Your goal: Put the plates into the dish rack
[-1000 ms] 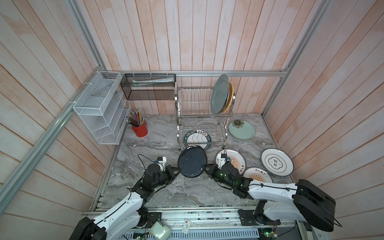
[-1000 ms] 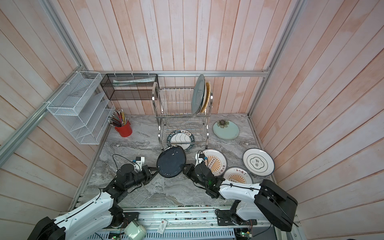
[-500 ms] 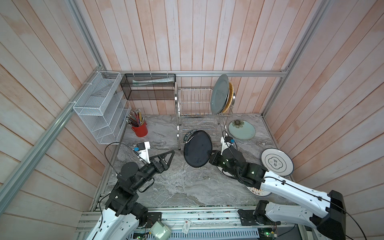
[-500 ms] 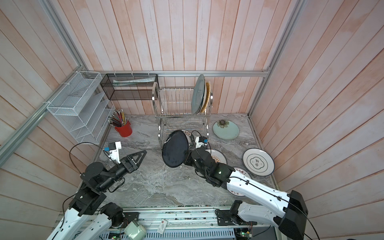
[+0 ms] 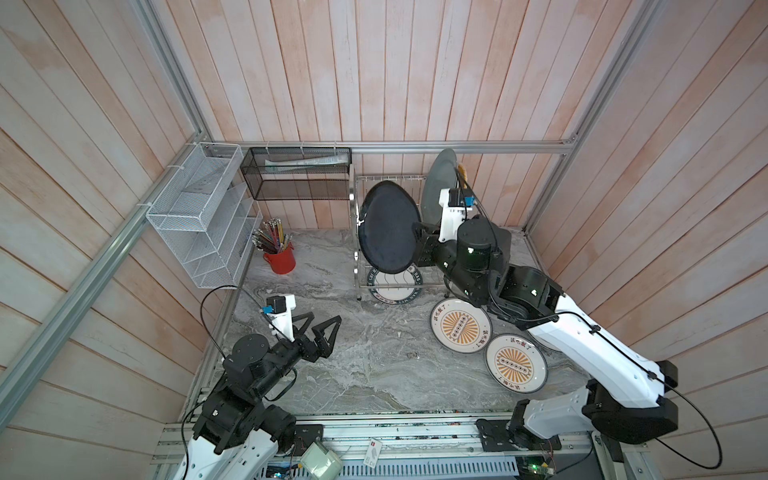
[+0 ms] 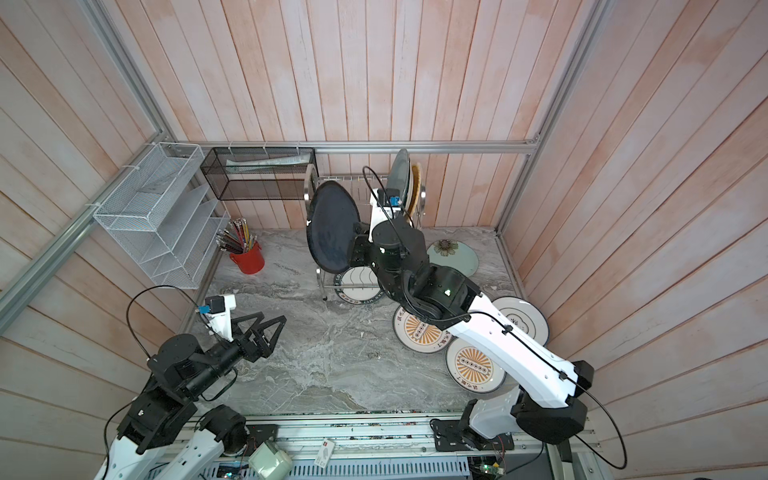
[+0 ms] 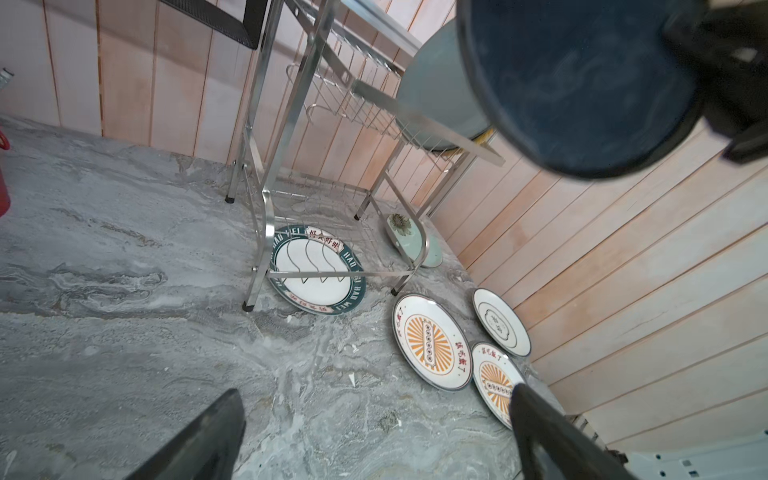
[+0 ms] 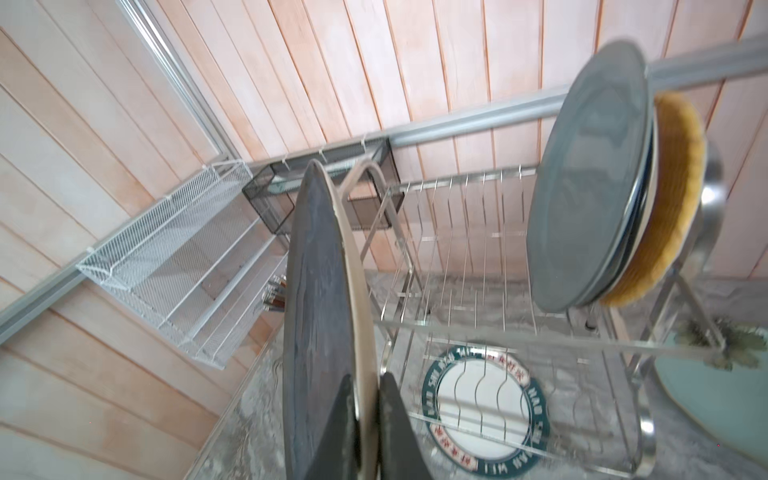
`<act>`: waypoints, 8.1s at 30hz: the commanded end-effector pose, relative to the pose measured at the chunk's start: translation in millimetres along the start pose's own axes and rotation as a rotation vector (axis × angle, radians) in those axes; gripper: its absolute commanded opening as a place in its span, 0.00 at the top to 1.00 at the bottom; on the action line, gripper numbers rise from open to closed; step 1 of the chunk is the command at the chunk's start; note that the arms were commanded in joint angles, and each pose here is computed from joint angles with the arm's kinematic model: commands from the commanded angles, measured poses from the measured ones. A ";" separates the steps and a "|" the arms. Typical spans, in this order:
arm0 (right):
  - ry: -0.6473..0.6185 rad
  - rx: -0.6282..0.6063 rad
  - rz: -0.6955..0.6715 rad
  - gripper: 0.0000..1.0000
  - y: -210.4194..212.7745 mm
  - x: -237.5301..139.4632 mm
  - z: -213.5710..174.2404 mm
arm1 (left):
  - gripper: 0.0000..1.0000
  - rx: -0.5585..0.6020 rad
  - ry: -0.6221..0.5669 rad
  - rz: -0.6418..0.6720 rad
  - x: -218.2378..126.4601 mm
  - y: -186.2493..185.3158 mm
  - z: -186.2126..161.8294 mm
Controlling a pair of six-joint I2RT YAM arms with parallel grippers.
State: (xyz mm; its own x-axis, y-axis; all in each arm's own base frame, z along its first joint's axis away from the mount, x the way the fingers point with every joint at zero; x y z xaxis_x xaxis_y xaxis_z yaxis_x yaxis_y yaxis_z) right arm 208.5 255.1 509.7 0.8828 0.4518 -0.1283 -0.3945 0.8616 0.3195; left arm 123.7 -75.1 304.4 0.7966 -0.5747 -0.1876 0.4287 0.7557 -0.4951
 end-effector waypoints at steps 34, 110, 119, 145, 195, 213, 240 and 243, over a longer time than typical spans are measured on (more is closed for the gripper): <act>-0.227 -0.437 -0.566 1.00 -73.9 120.4 81.9 | 0.00 0.100 0.006 -0.195 -2.1 -12.1 -8.1; 0.002 -0.419 -0.521 0.86 -86.8 188.7 10.9 | 0.00 0.104 -0.012 -0.199 -5.5 -12.8 -7.2; 0.003 -0.418 -0.518 0.75 -87.9 191.6 9.3 | 0.00 0.106 -0.014 -0.202 -6.0 -13.2 -6.9; 0.008 -0.328 -0.458 0.63 -85.2 177.4 15.9 | 0.00 0.110 -0.020 -0.207 -8.0 -13.8 -6.8; -0.112 -0.402 -0.718 1.00 -98.7 164.2 35.4 | 0.00 0.115 -0.043 -0.200 -11.3 -13.8 -5.3; -0.195 -0.440 -0.738 1.00 -81.9 165.0 51.5 | 0.00 0.113 -0.039 -0.197 -10.3 -13.1 -6.0; -0.153 -0.475 -0.774 1.00 -69.6 179.5 26.2 | 0.00 0.118 -0.043 -0.209 -11.9 -14.4 -5.6; -0.165 -0.479 -0.783 1.00 -69.5 176.7 30.8 | 0.00 0.118 -0.043 -0.210 -11.9 -14.5 -5.7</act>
State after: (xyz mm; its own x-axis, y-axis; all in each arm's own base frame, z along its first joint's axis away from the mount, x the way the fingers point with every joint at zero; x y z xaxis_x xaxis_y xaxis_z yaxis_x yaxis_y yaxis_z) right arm 407.0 282.2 461.0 0.9679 -0.2351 -0.0892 0.1932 0.9224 -0.3343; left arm 106.4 -81.1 309.6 0.7046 -0.7060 -0.0717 0.6140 0.6572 -0.4370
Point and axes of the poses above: each gripper's point midway between its finger pads, its own x axis out along the fingers, its own y axis along the line the jaws close on, z = x × y, the point moved 9 cm from there along -x, back along the fingers, and after that the axes turned 1 degree about -x, right-handed, at the moved point
